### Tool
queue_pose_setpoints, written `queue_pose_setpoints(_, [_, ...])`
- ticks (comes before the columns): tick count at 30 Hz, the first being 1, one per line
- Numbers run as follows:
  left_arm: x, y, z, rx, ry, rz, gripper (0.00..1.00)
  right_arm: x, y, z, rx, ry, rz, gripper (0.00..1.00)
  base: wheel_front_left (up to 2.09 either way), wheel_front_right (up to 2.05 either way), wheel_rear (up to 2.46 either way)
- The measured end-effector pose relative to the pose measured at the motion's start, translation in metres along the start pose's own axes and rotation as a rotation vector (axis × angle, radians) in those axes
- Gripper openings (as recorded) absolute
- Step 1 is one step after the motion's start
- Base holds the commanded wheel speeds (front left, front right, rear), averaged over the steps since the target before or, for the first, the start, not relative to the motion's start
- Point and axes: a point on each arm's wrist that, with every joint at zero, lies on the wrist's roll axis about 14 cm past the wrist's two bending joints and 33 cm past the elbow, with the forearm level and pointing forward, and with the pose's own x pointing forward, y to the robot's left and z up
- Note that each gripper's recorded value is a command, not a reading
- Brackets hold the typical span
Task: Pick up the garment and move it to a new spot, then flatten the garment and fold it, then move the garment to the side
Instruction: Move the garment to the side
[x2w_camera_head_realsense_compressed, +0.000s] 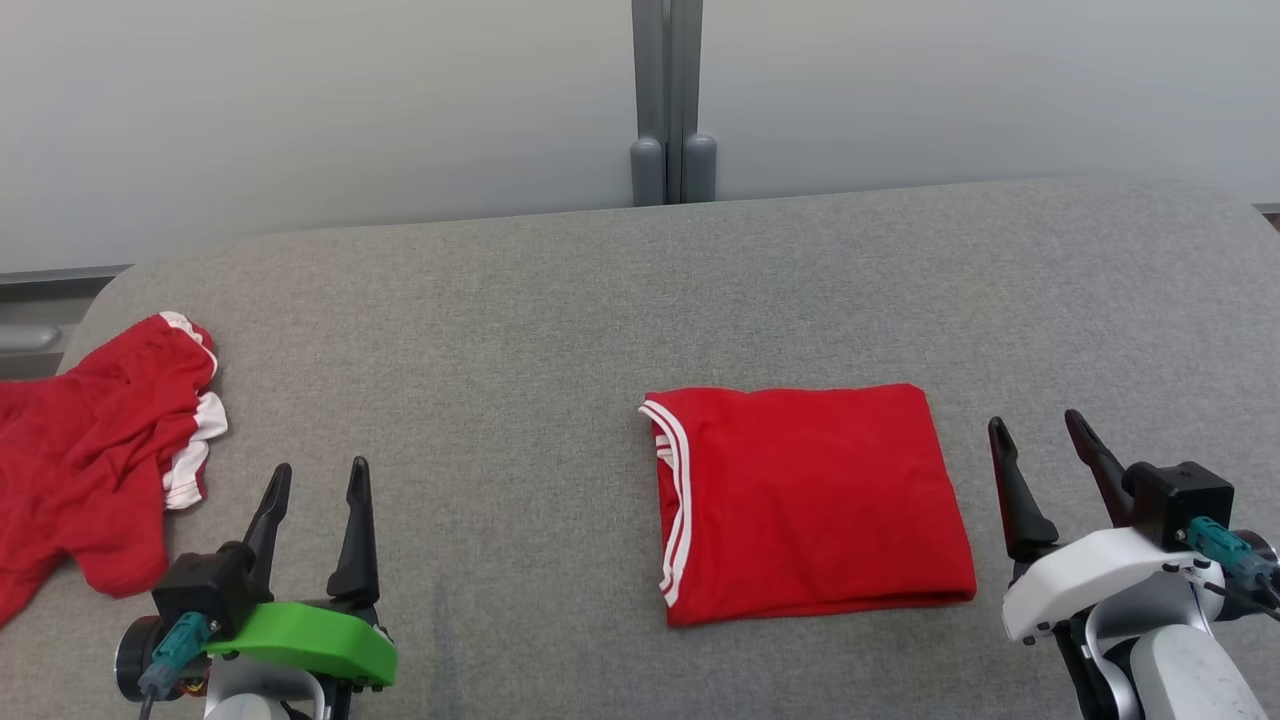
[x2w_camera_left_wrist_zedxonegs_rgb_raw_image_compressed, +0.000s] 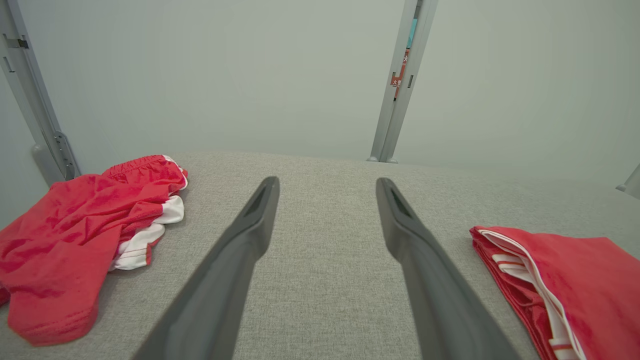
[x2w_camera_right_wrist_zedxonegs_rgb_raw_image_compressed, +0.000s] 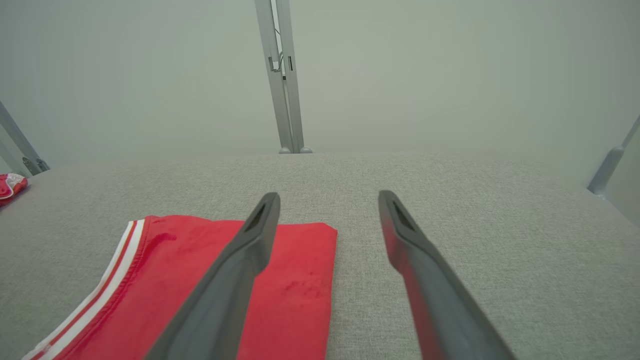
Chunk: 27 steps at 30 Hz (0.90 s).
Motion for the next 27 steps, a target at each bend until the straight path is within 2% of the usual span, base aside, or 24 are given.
queue_pose_setpoints(10, [0.000, 0.003, -0.003, -0.001, 0.007, 0.008, 1.00, 0.003, 0.002, -0.013, 0.033, 0.059, 0.000, 1.00, 0.00, 0.00, 0.00])
queue_pose_setpoints(14, [0.002, 0.001, -0.007, -0.005, 0.018, 0.007, 1.00, 0.006, 0.005, -0.048, 0.112, 0.248, -0.009, 1.00, 0.00, 0.00, 0.00])
queue_pose_setpoints(17, [0.006, -0.002, -0.010, -0.015, 0.021, 0.003, 1.00, 0.011, 0.009, -0.068, 0.129, 0.362, 0.002, 1.00, 0.00, 0.00, 0.00])
queue_pose_setpoints(27, [0.025, -0.002, -0.017, -0.024, 0.034, -0.002, 1.00, 0.039, 0.011, -0.116, 0.137, 0.596, 0.003, 1.00, 0.00, 0.00, 0.00])
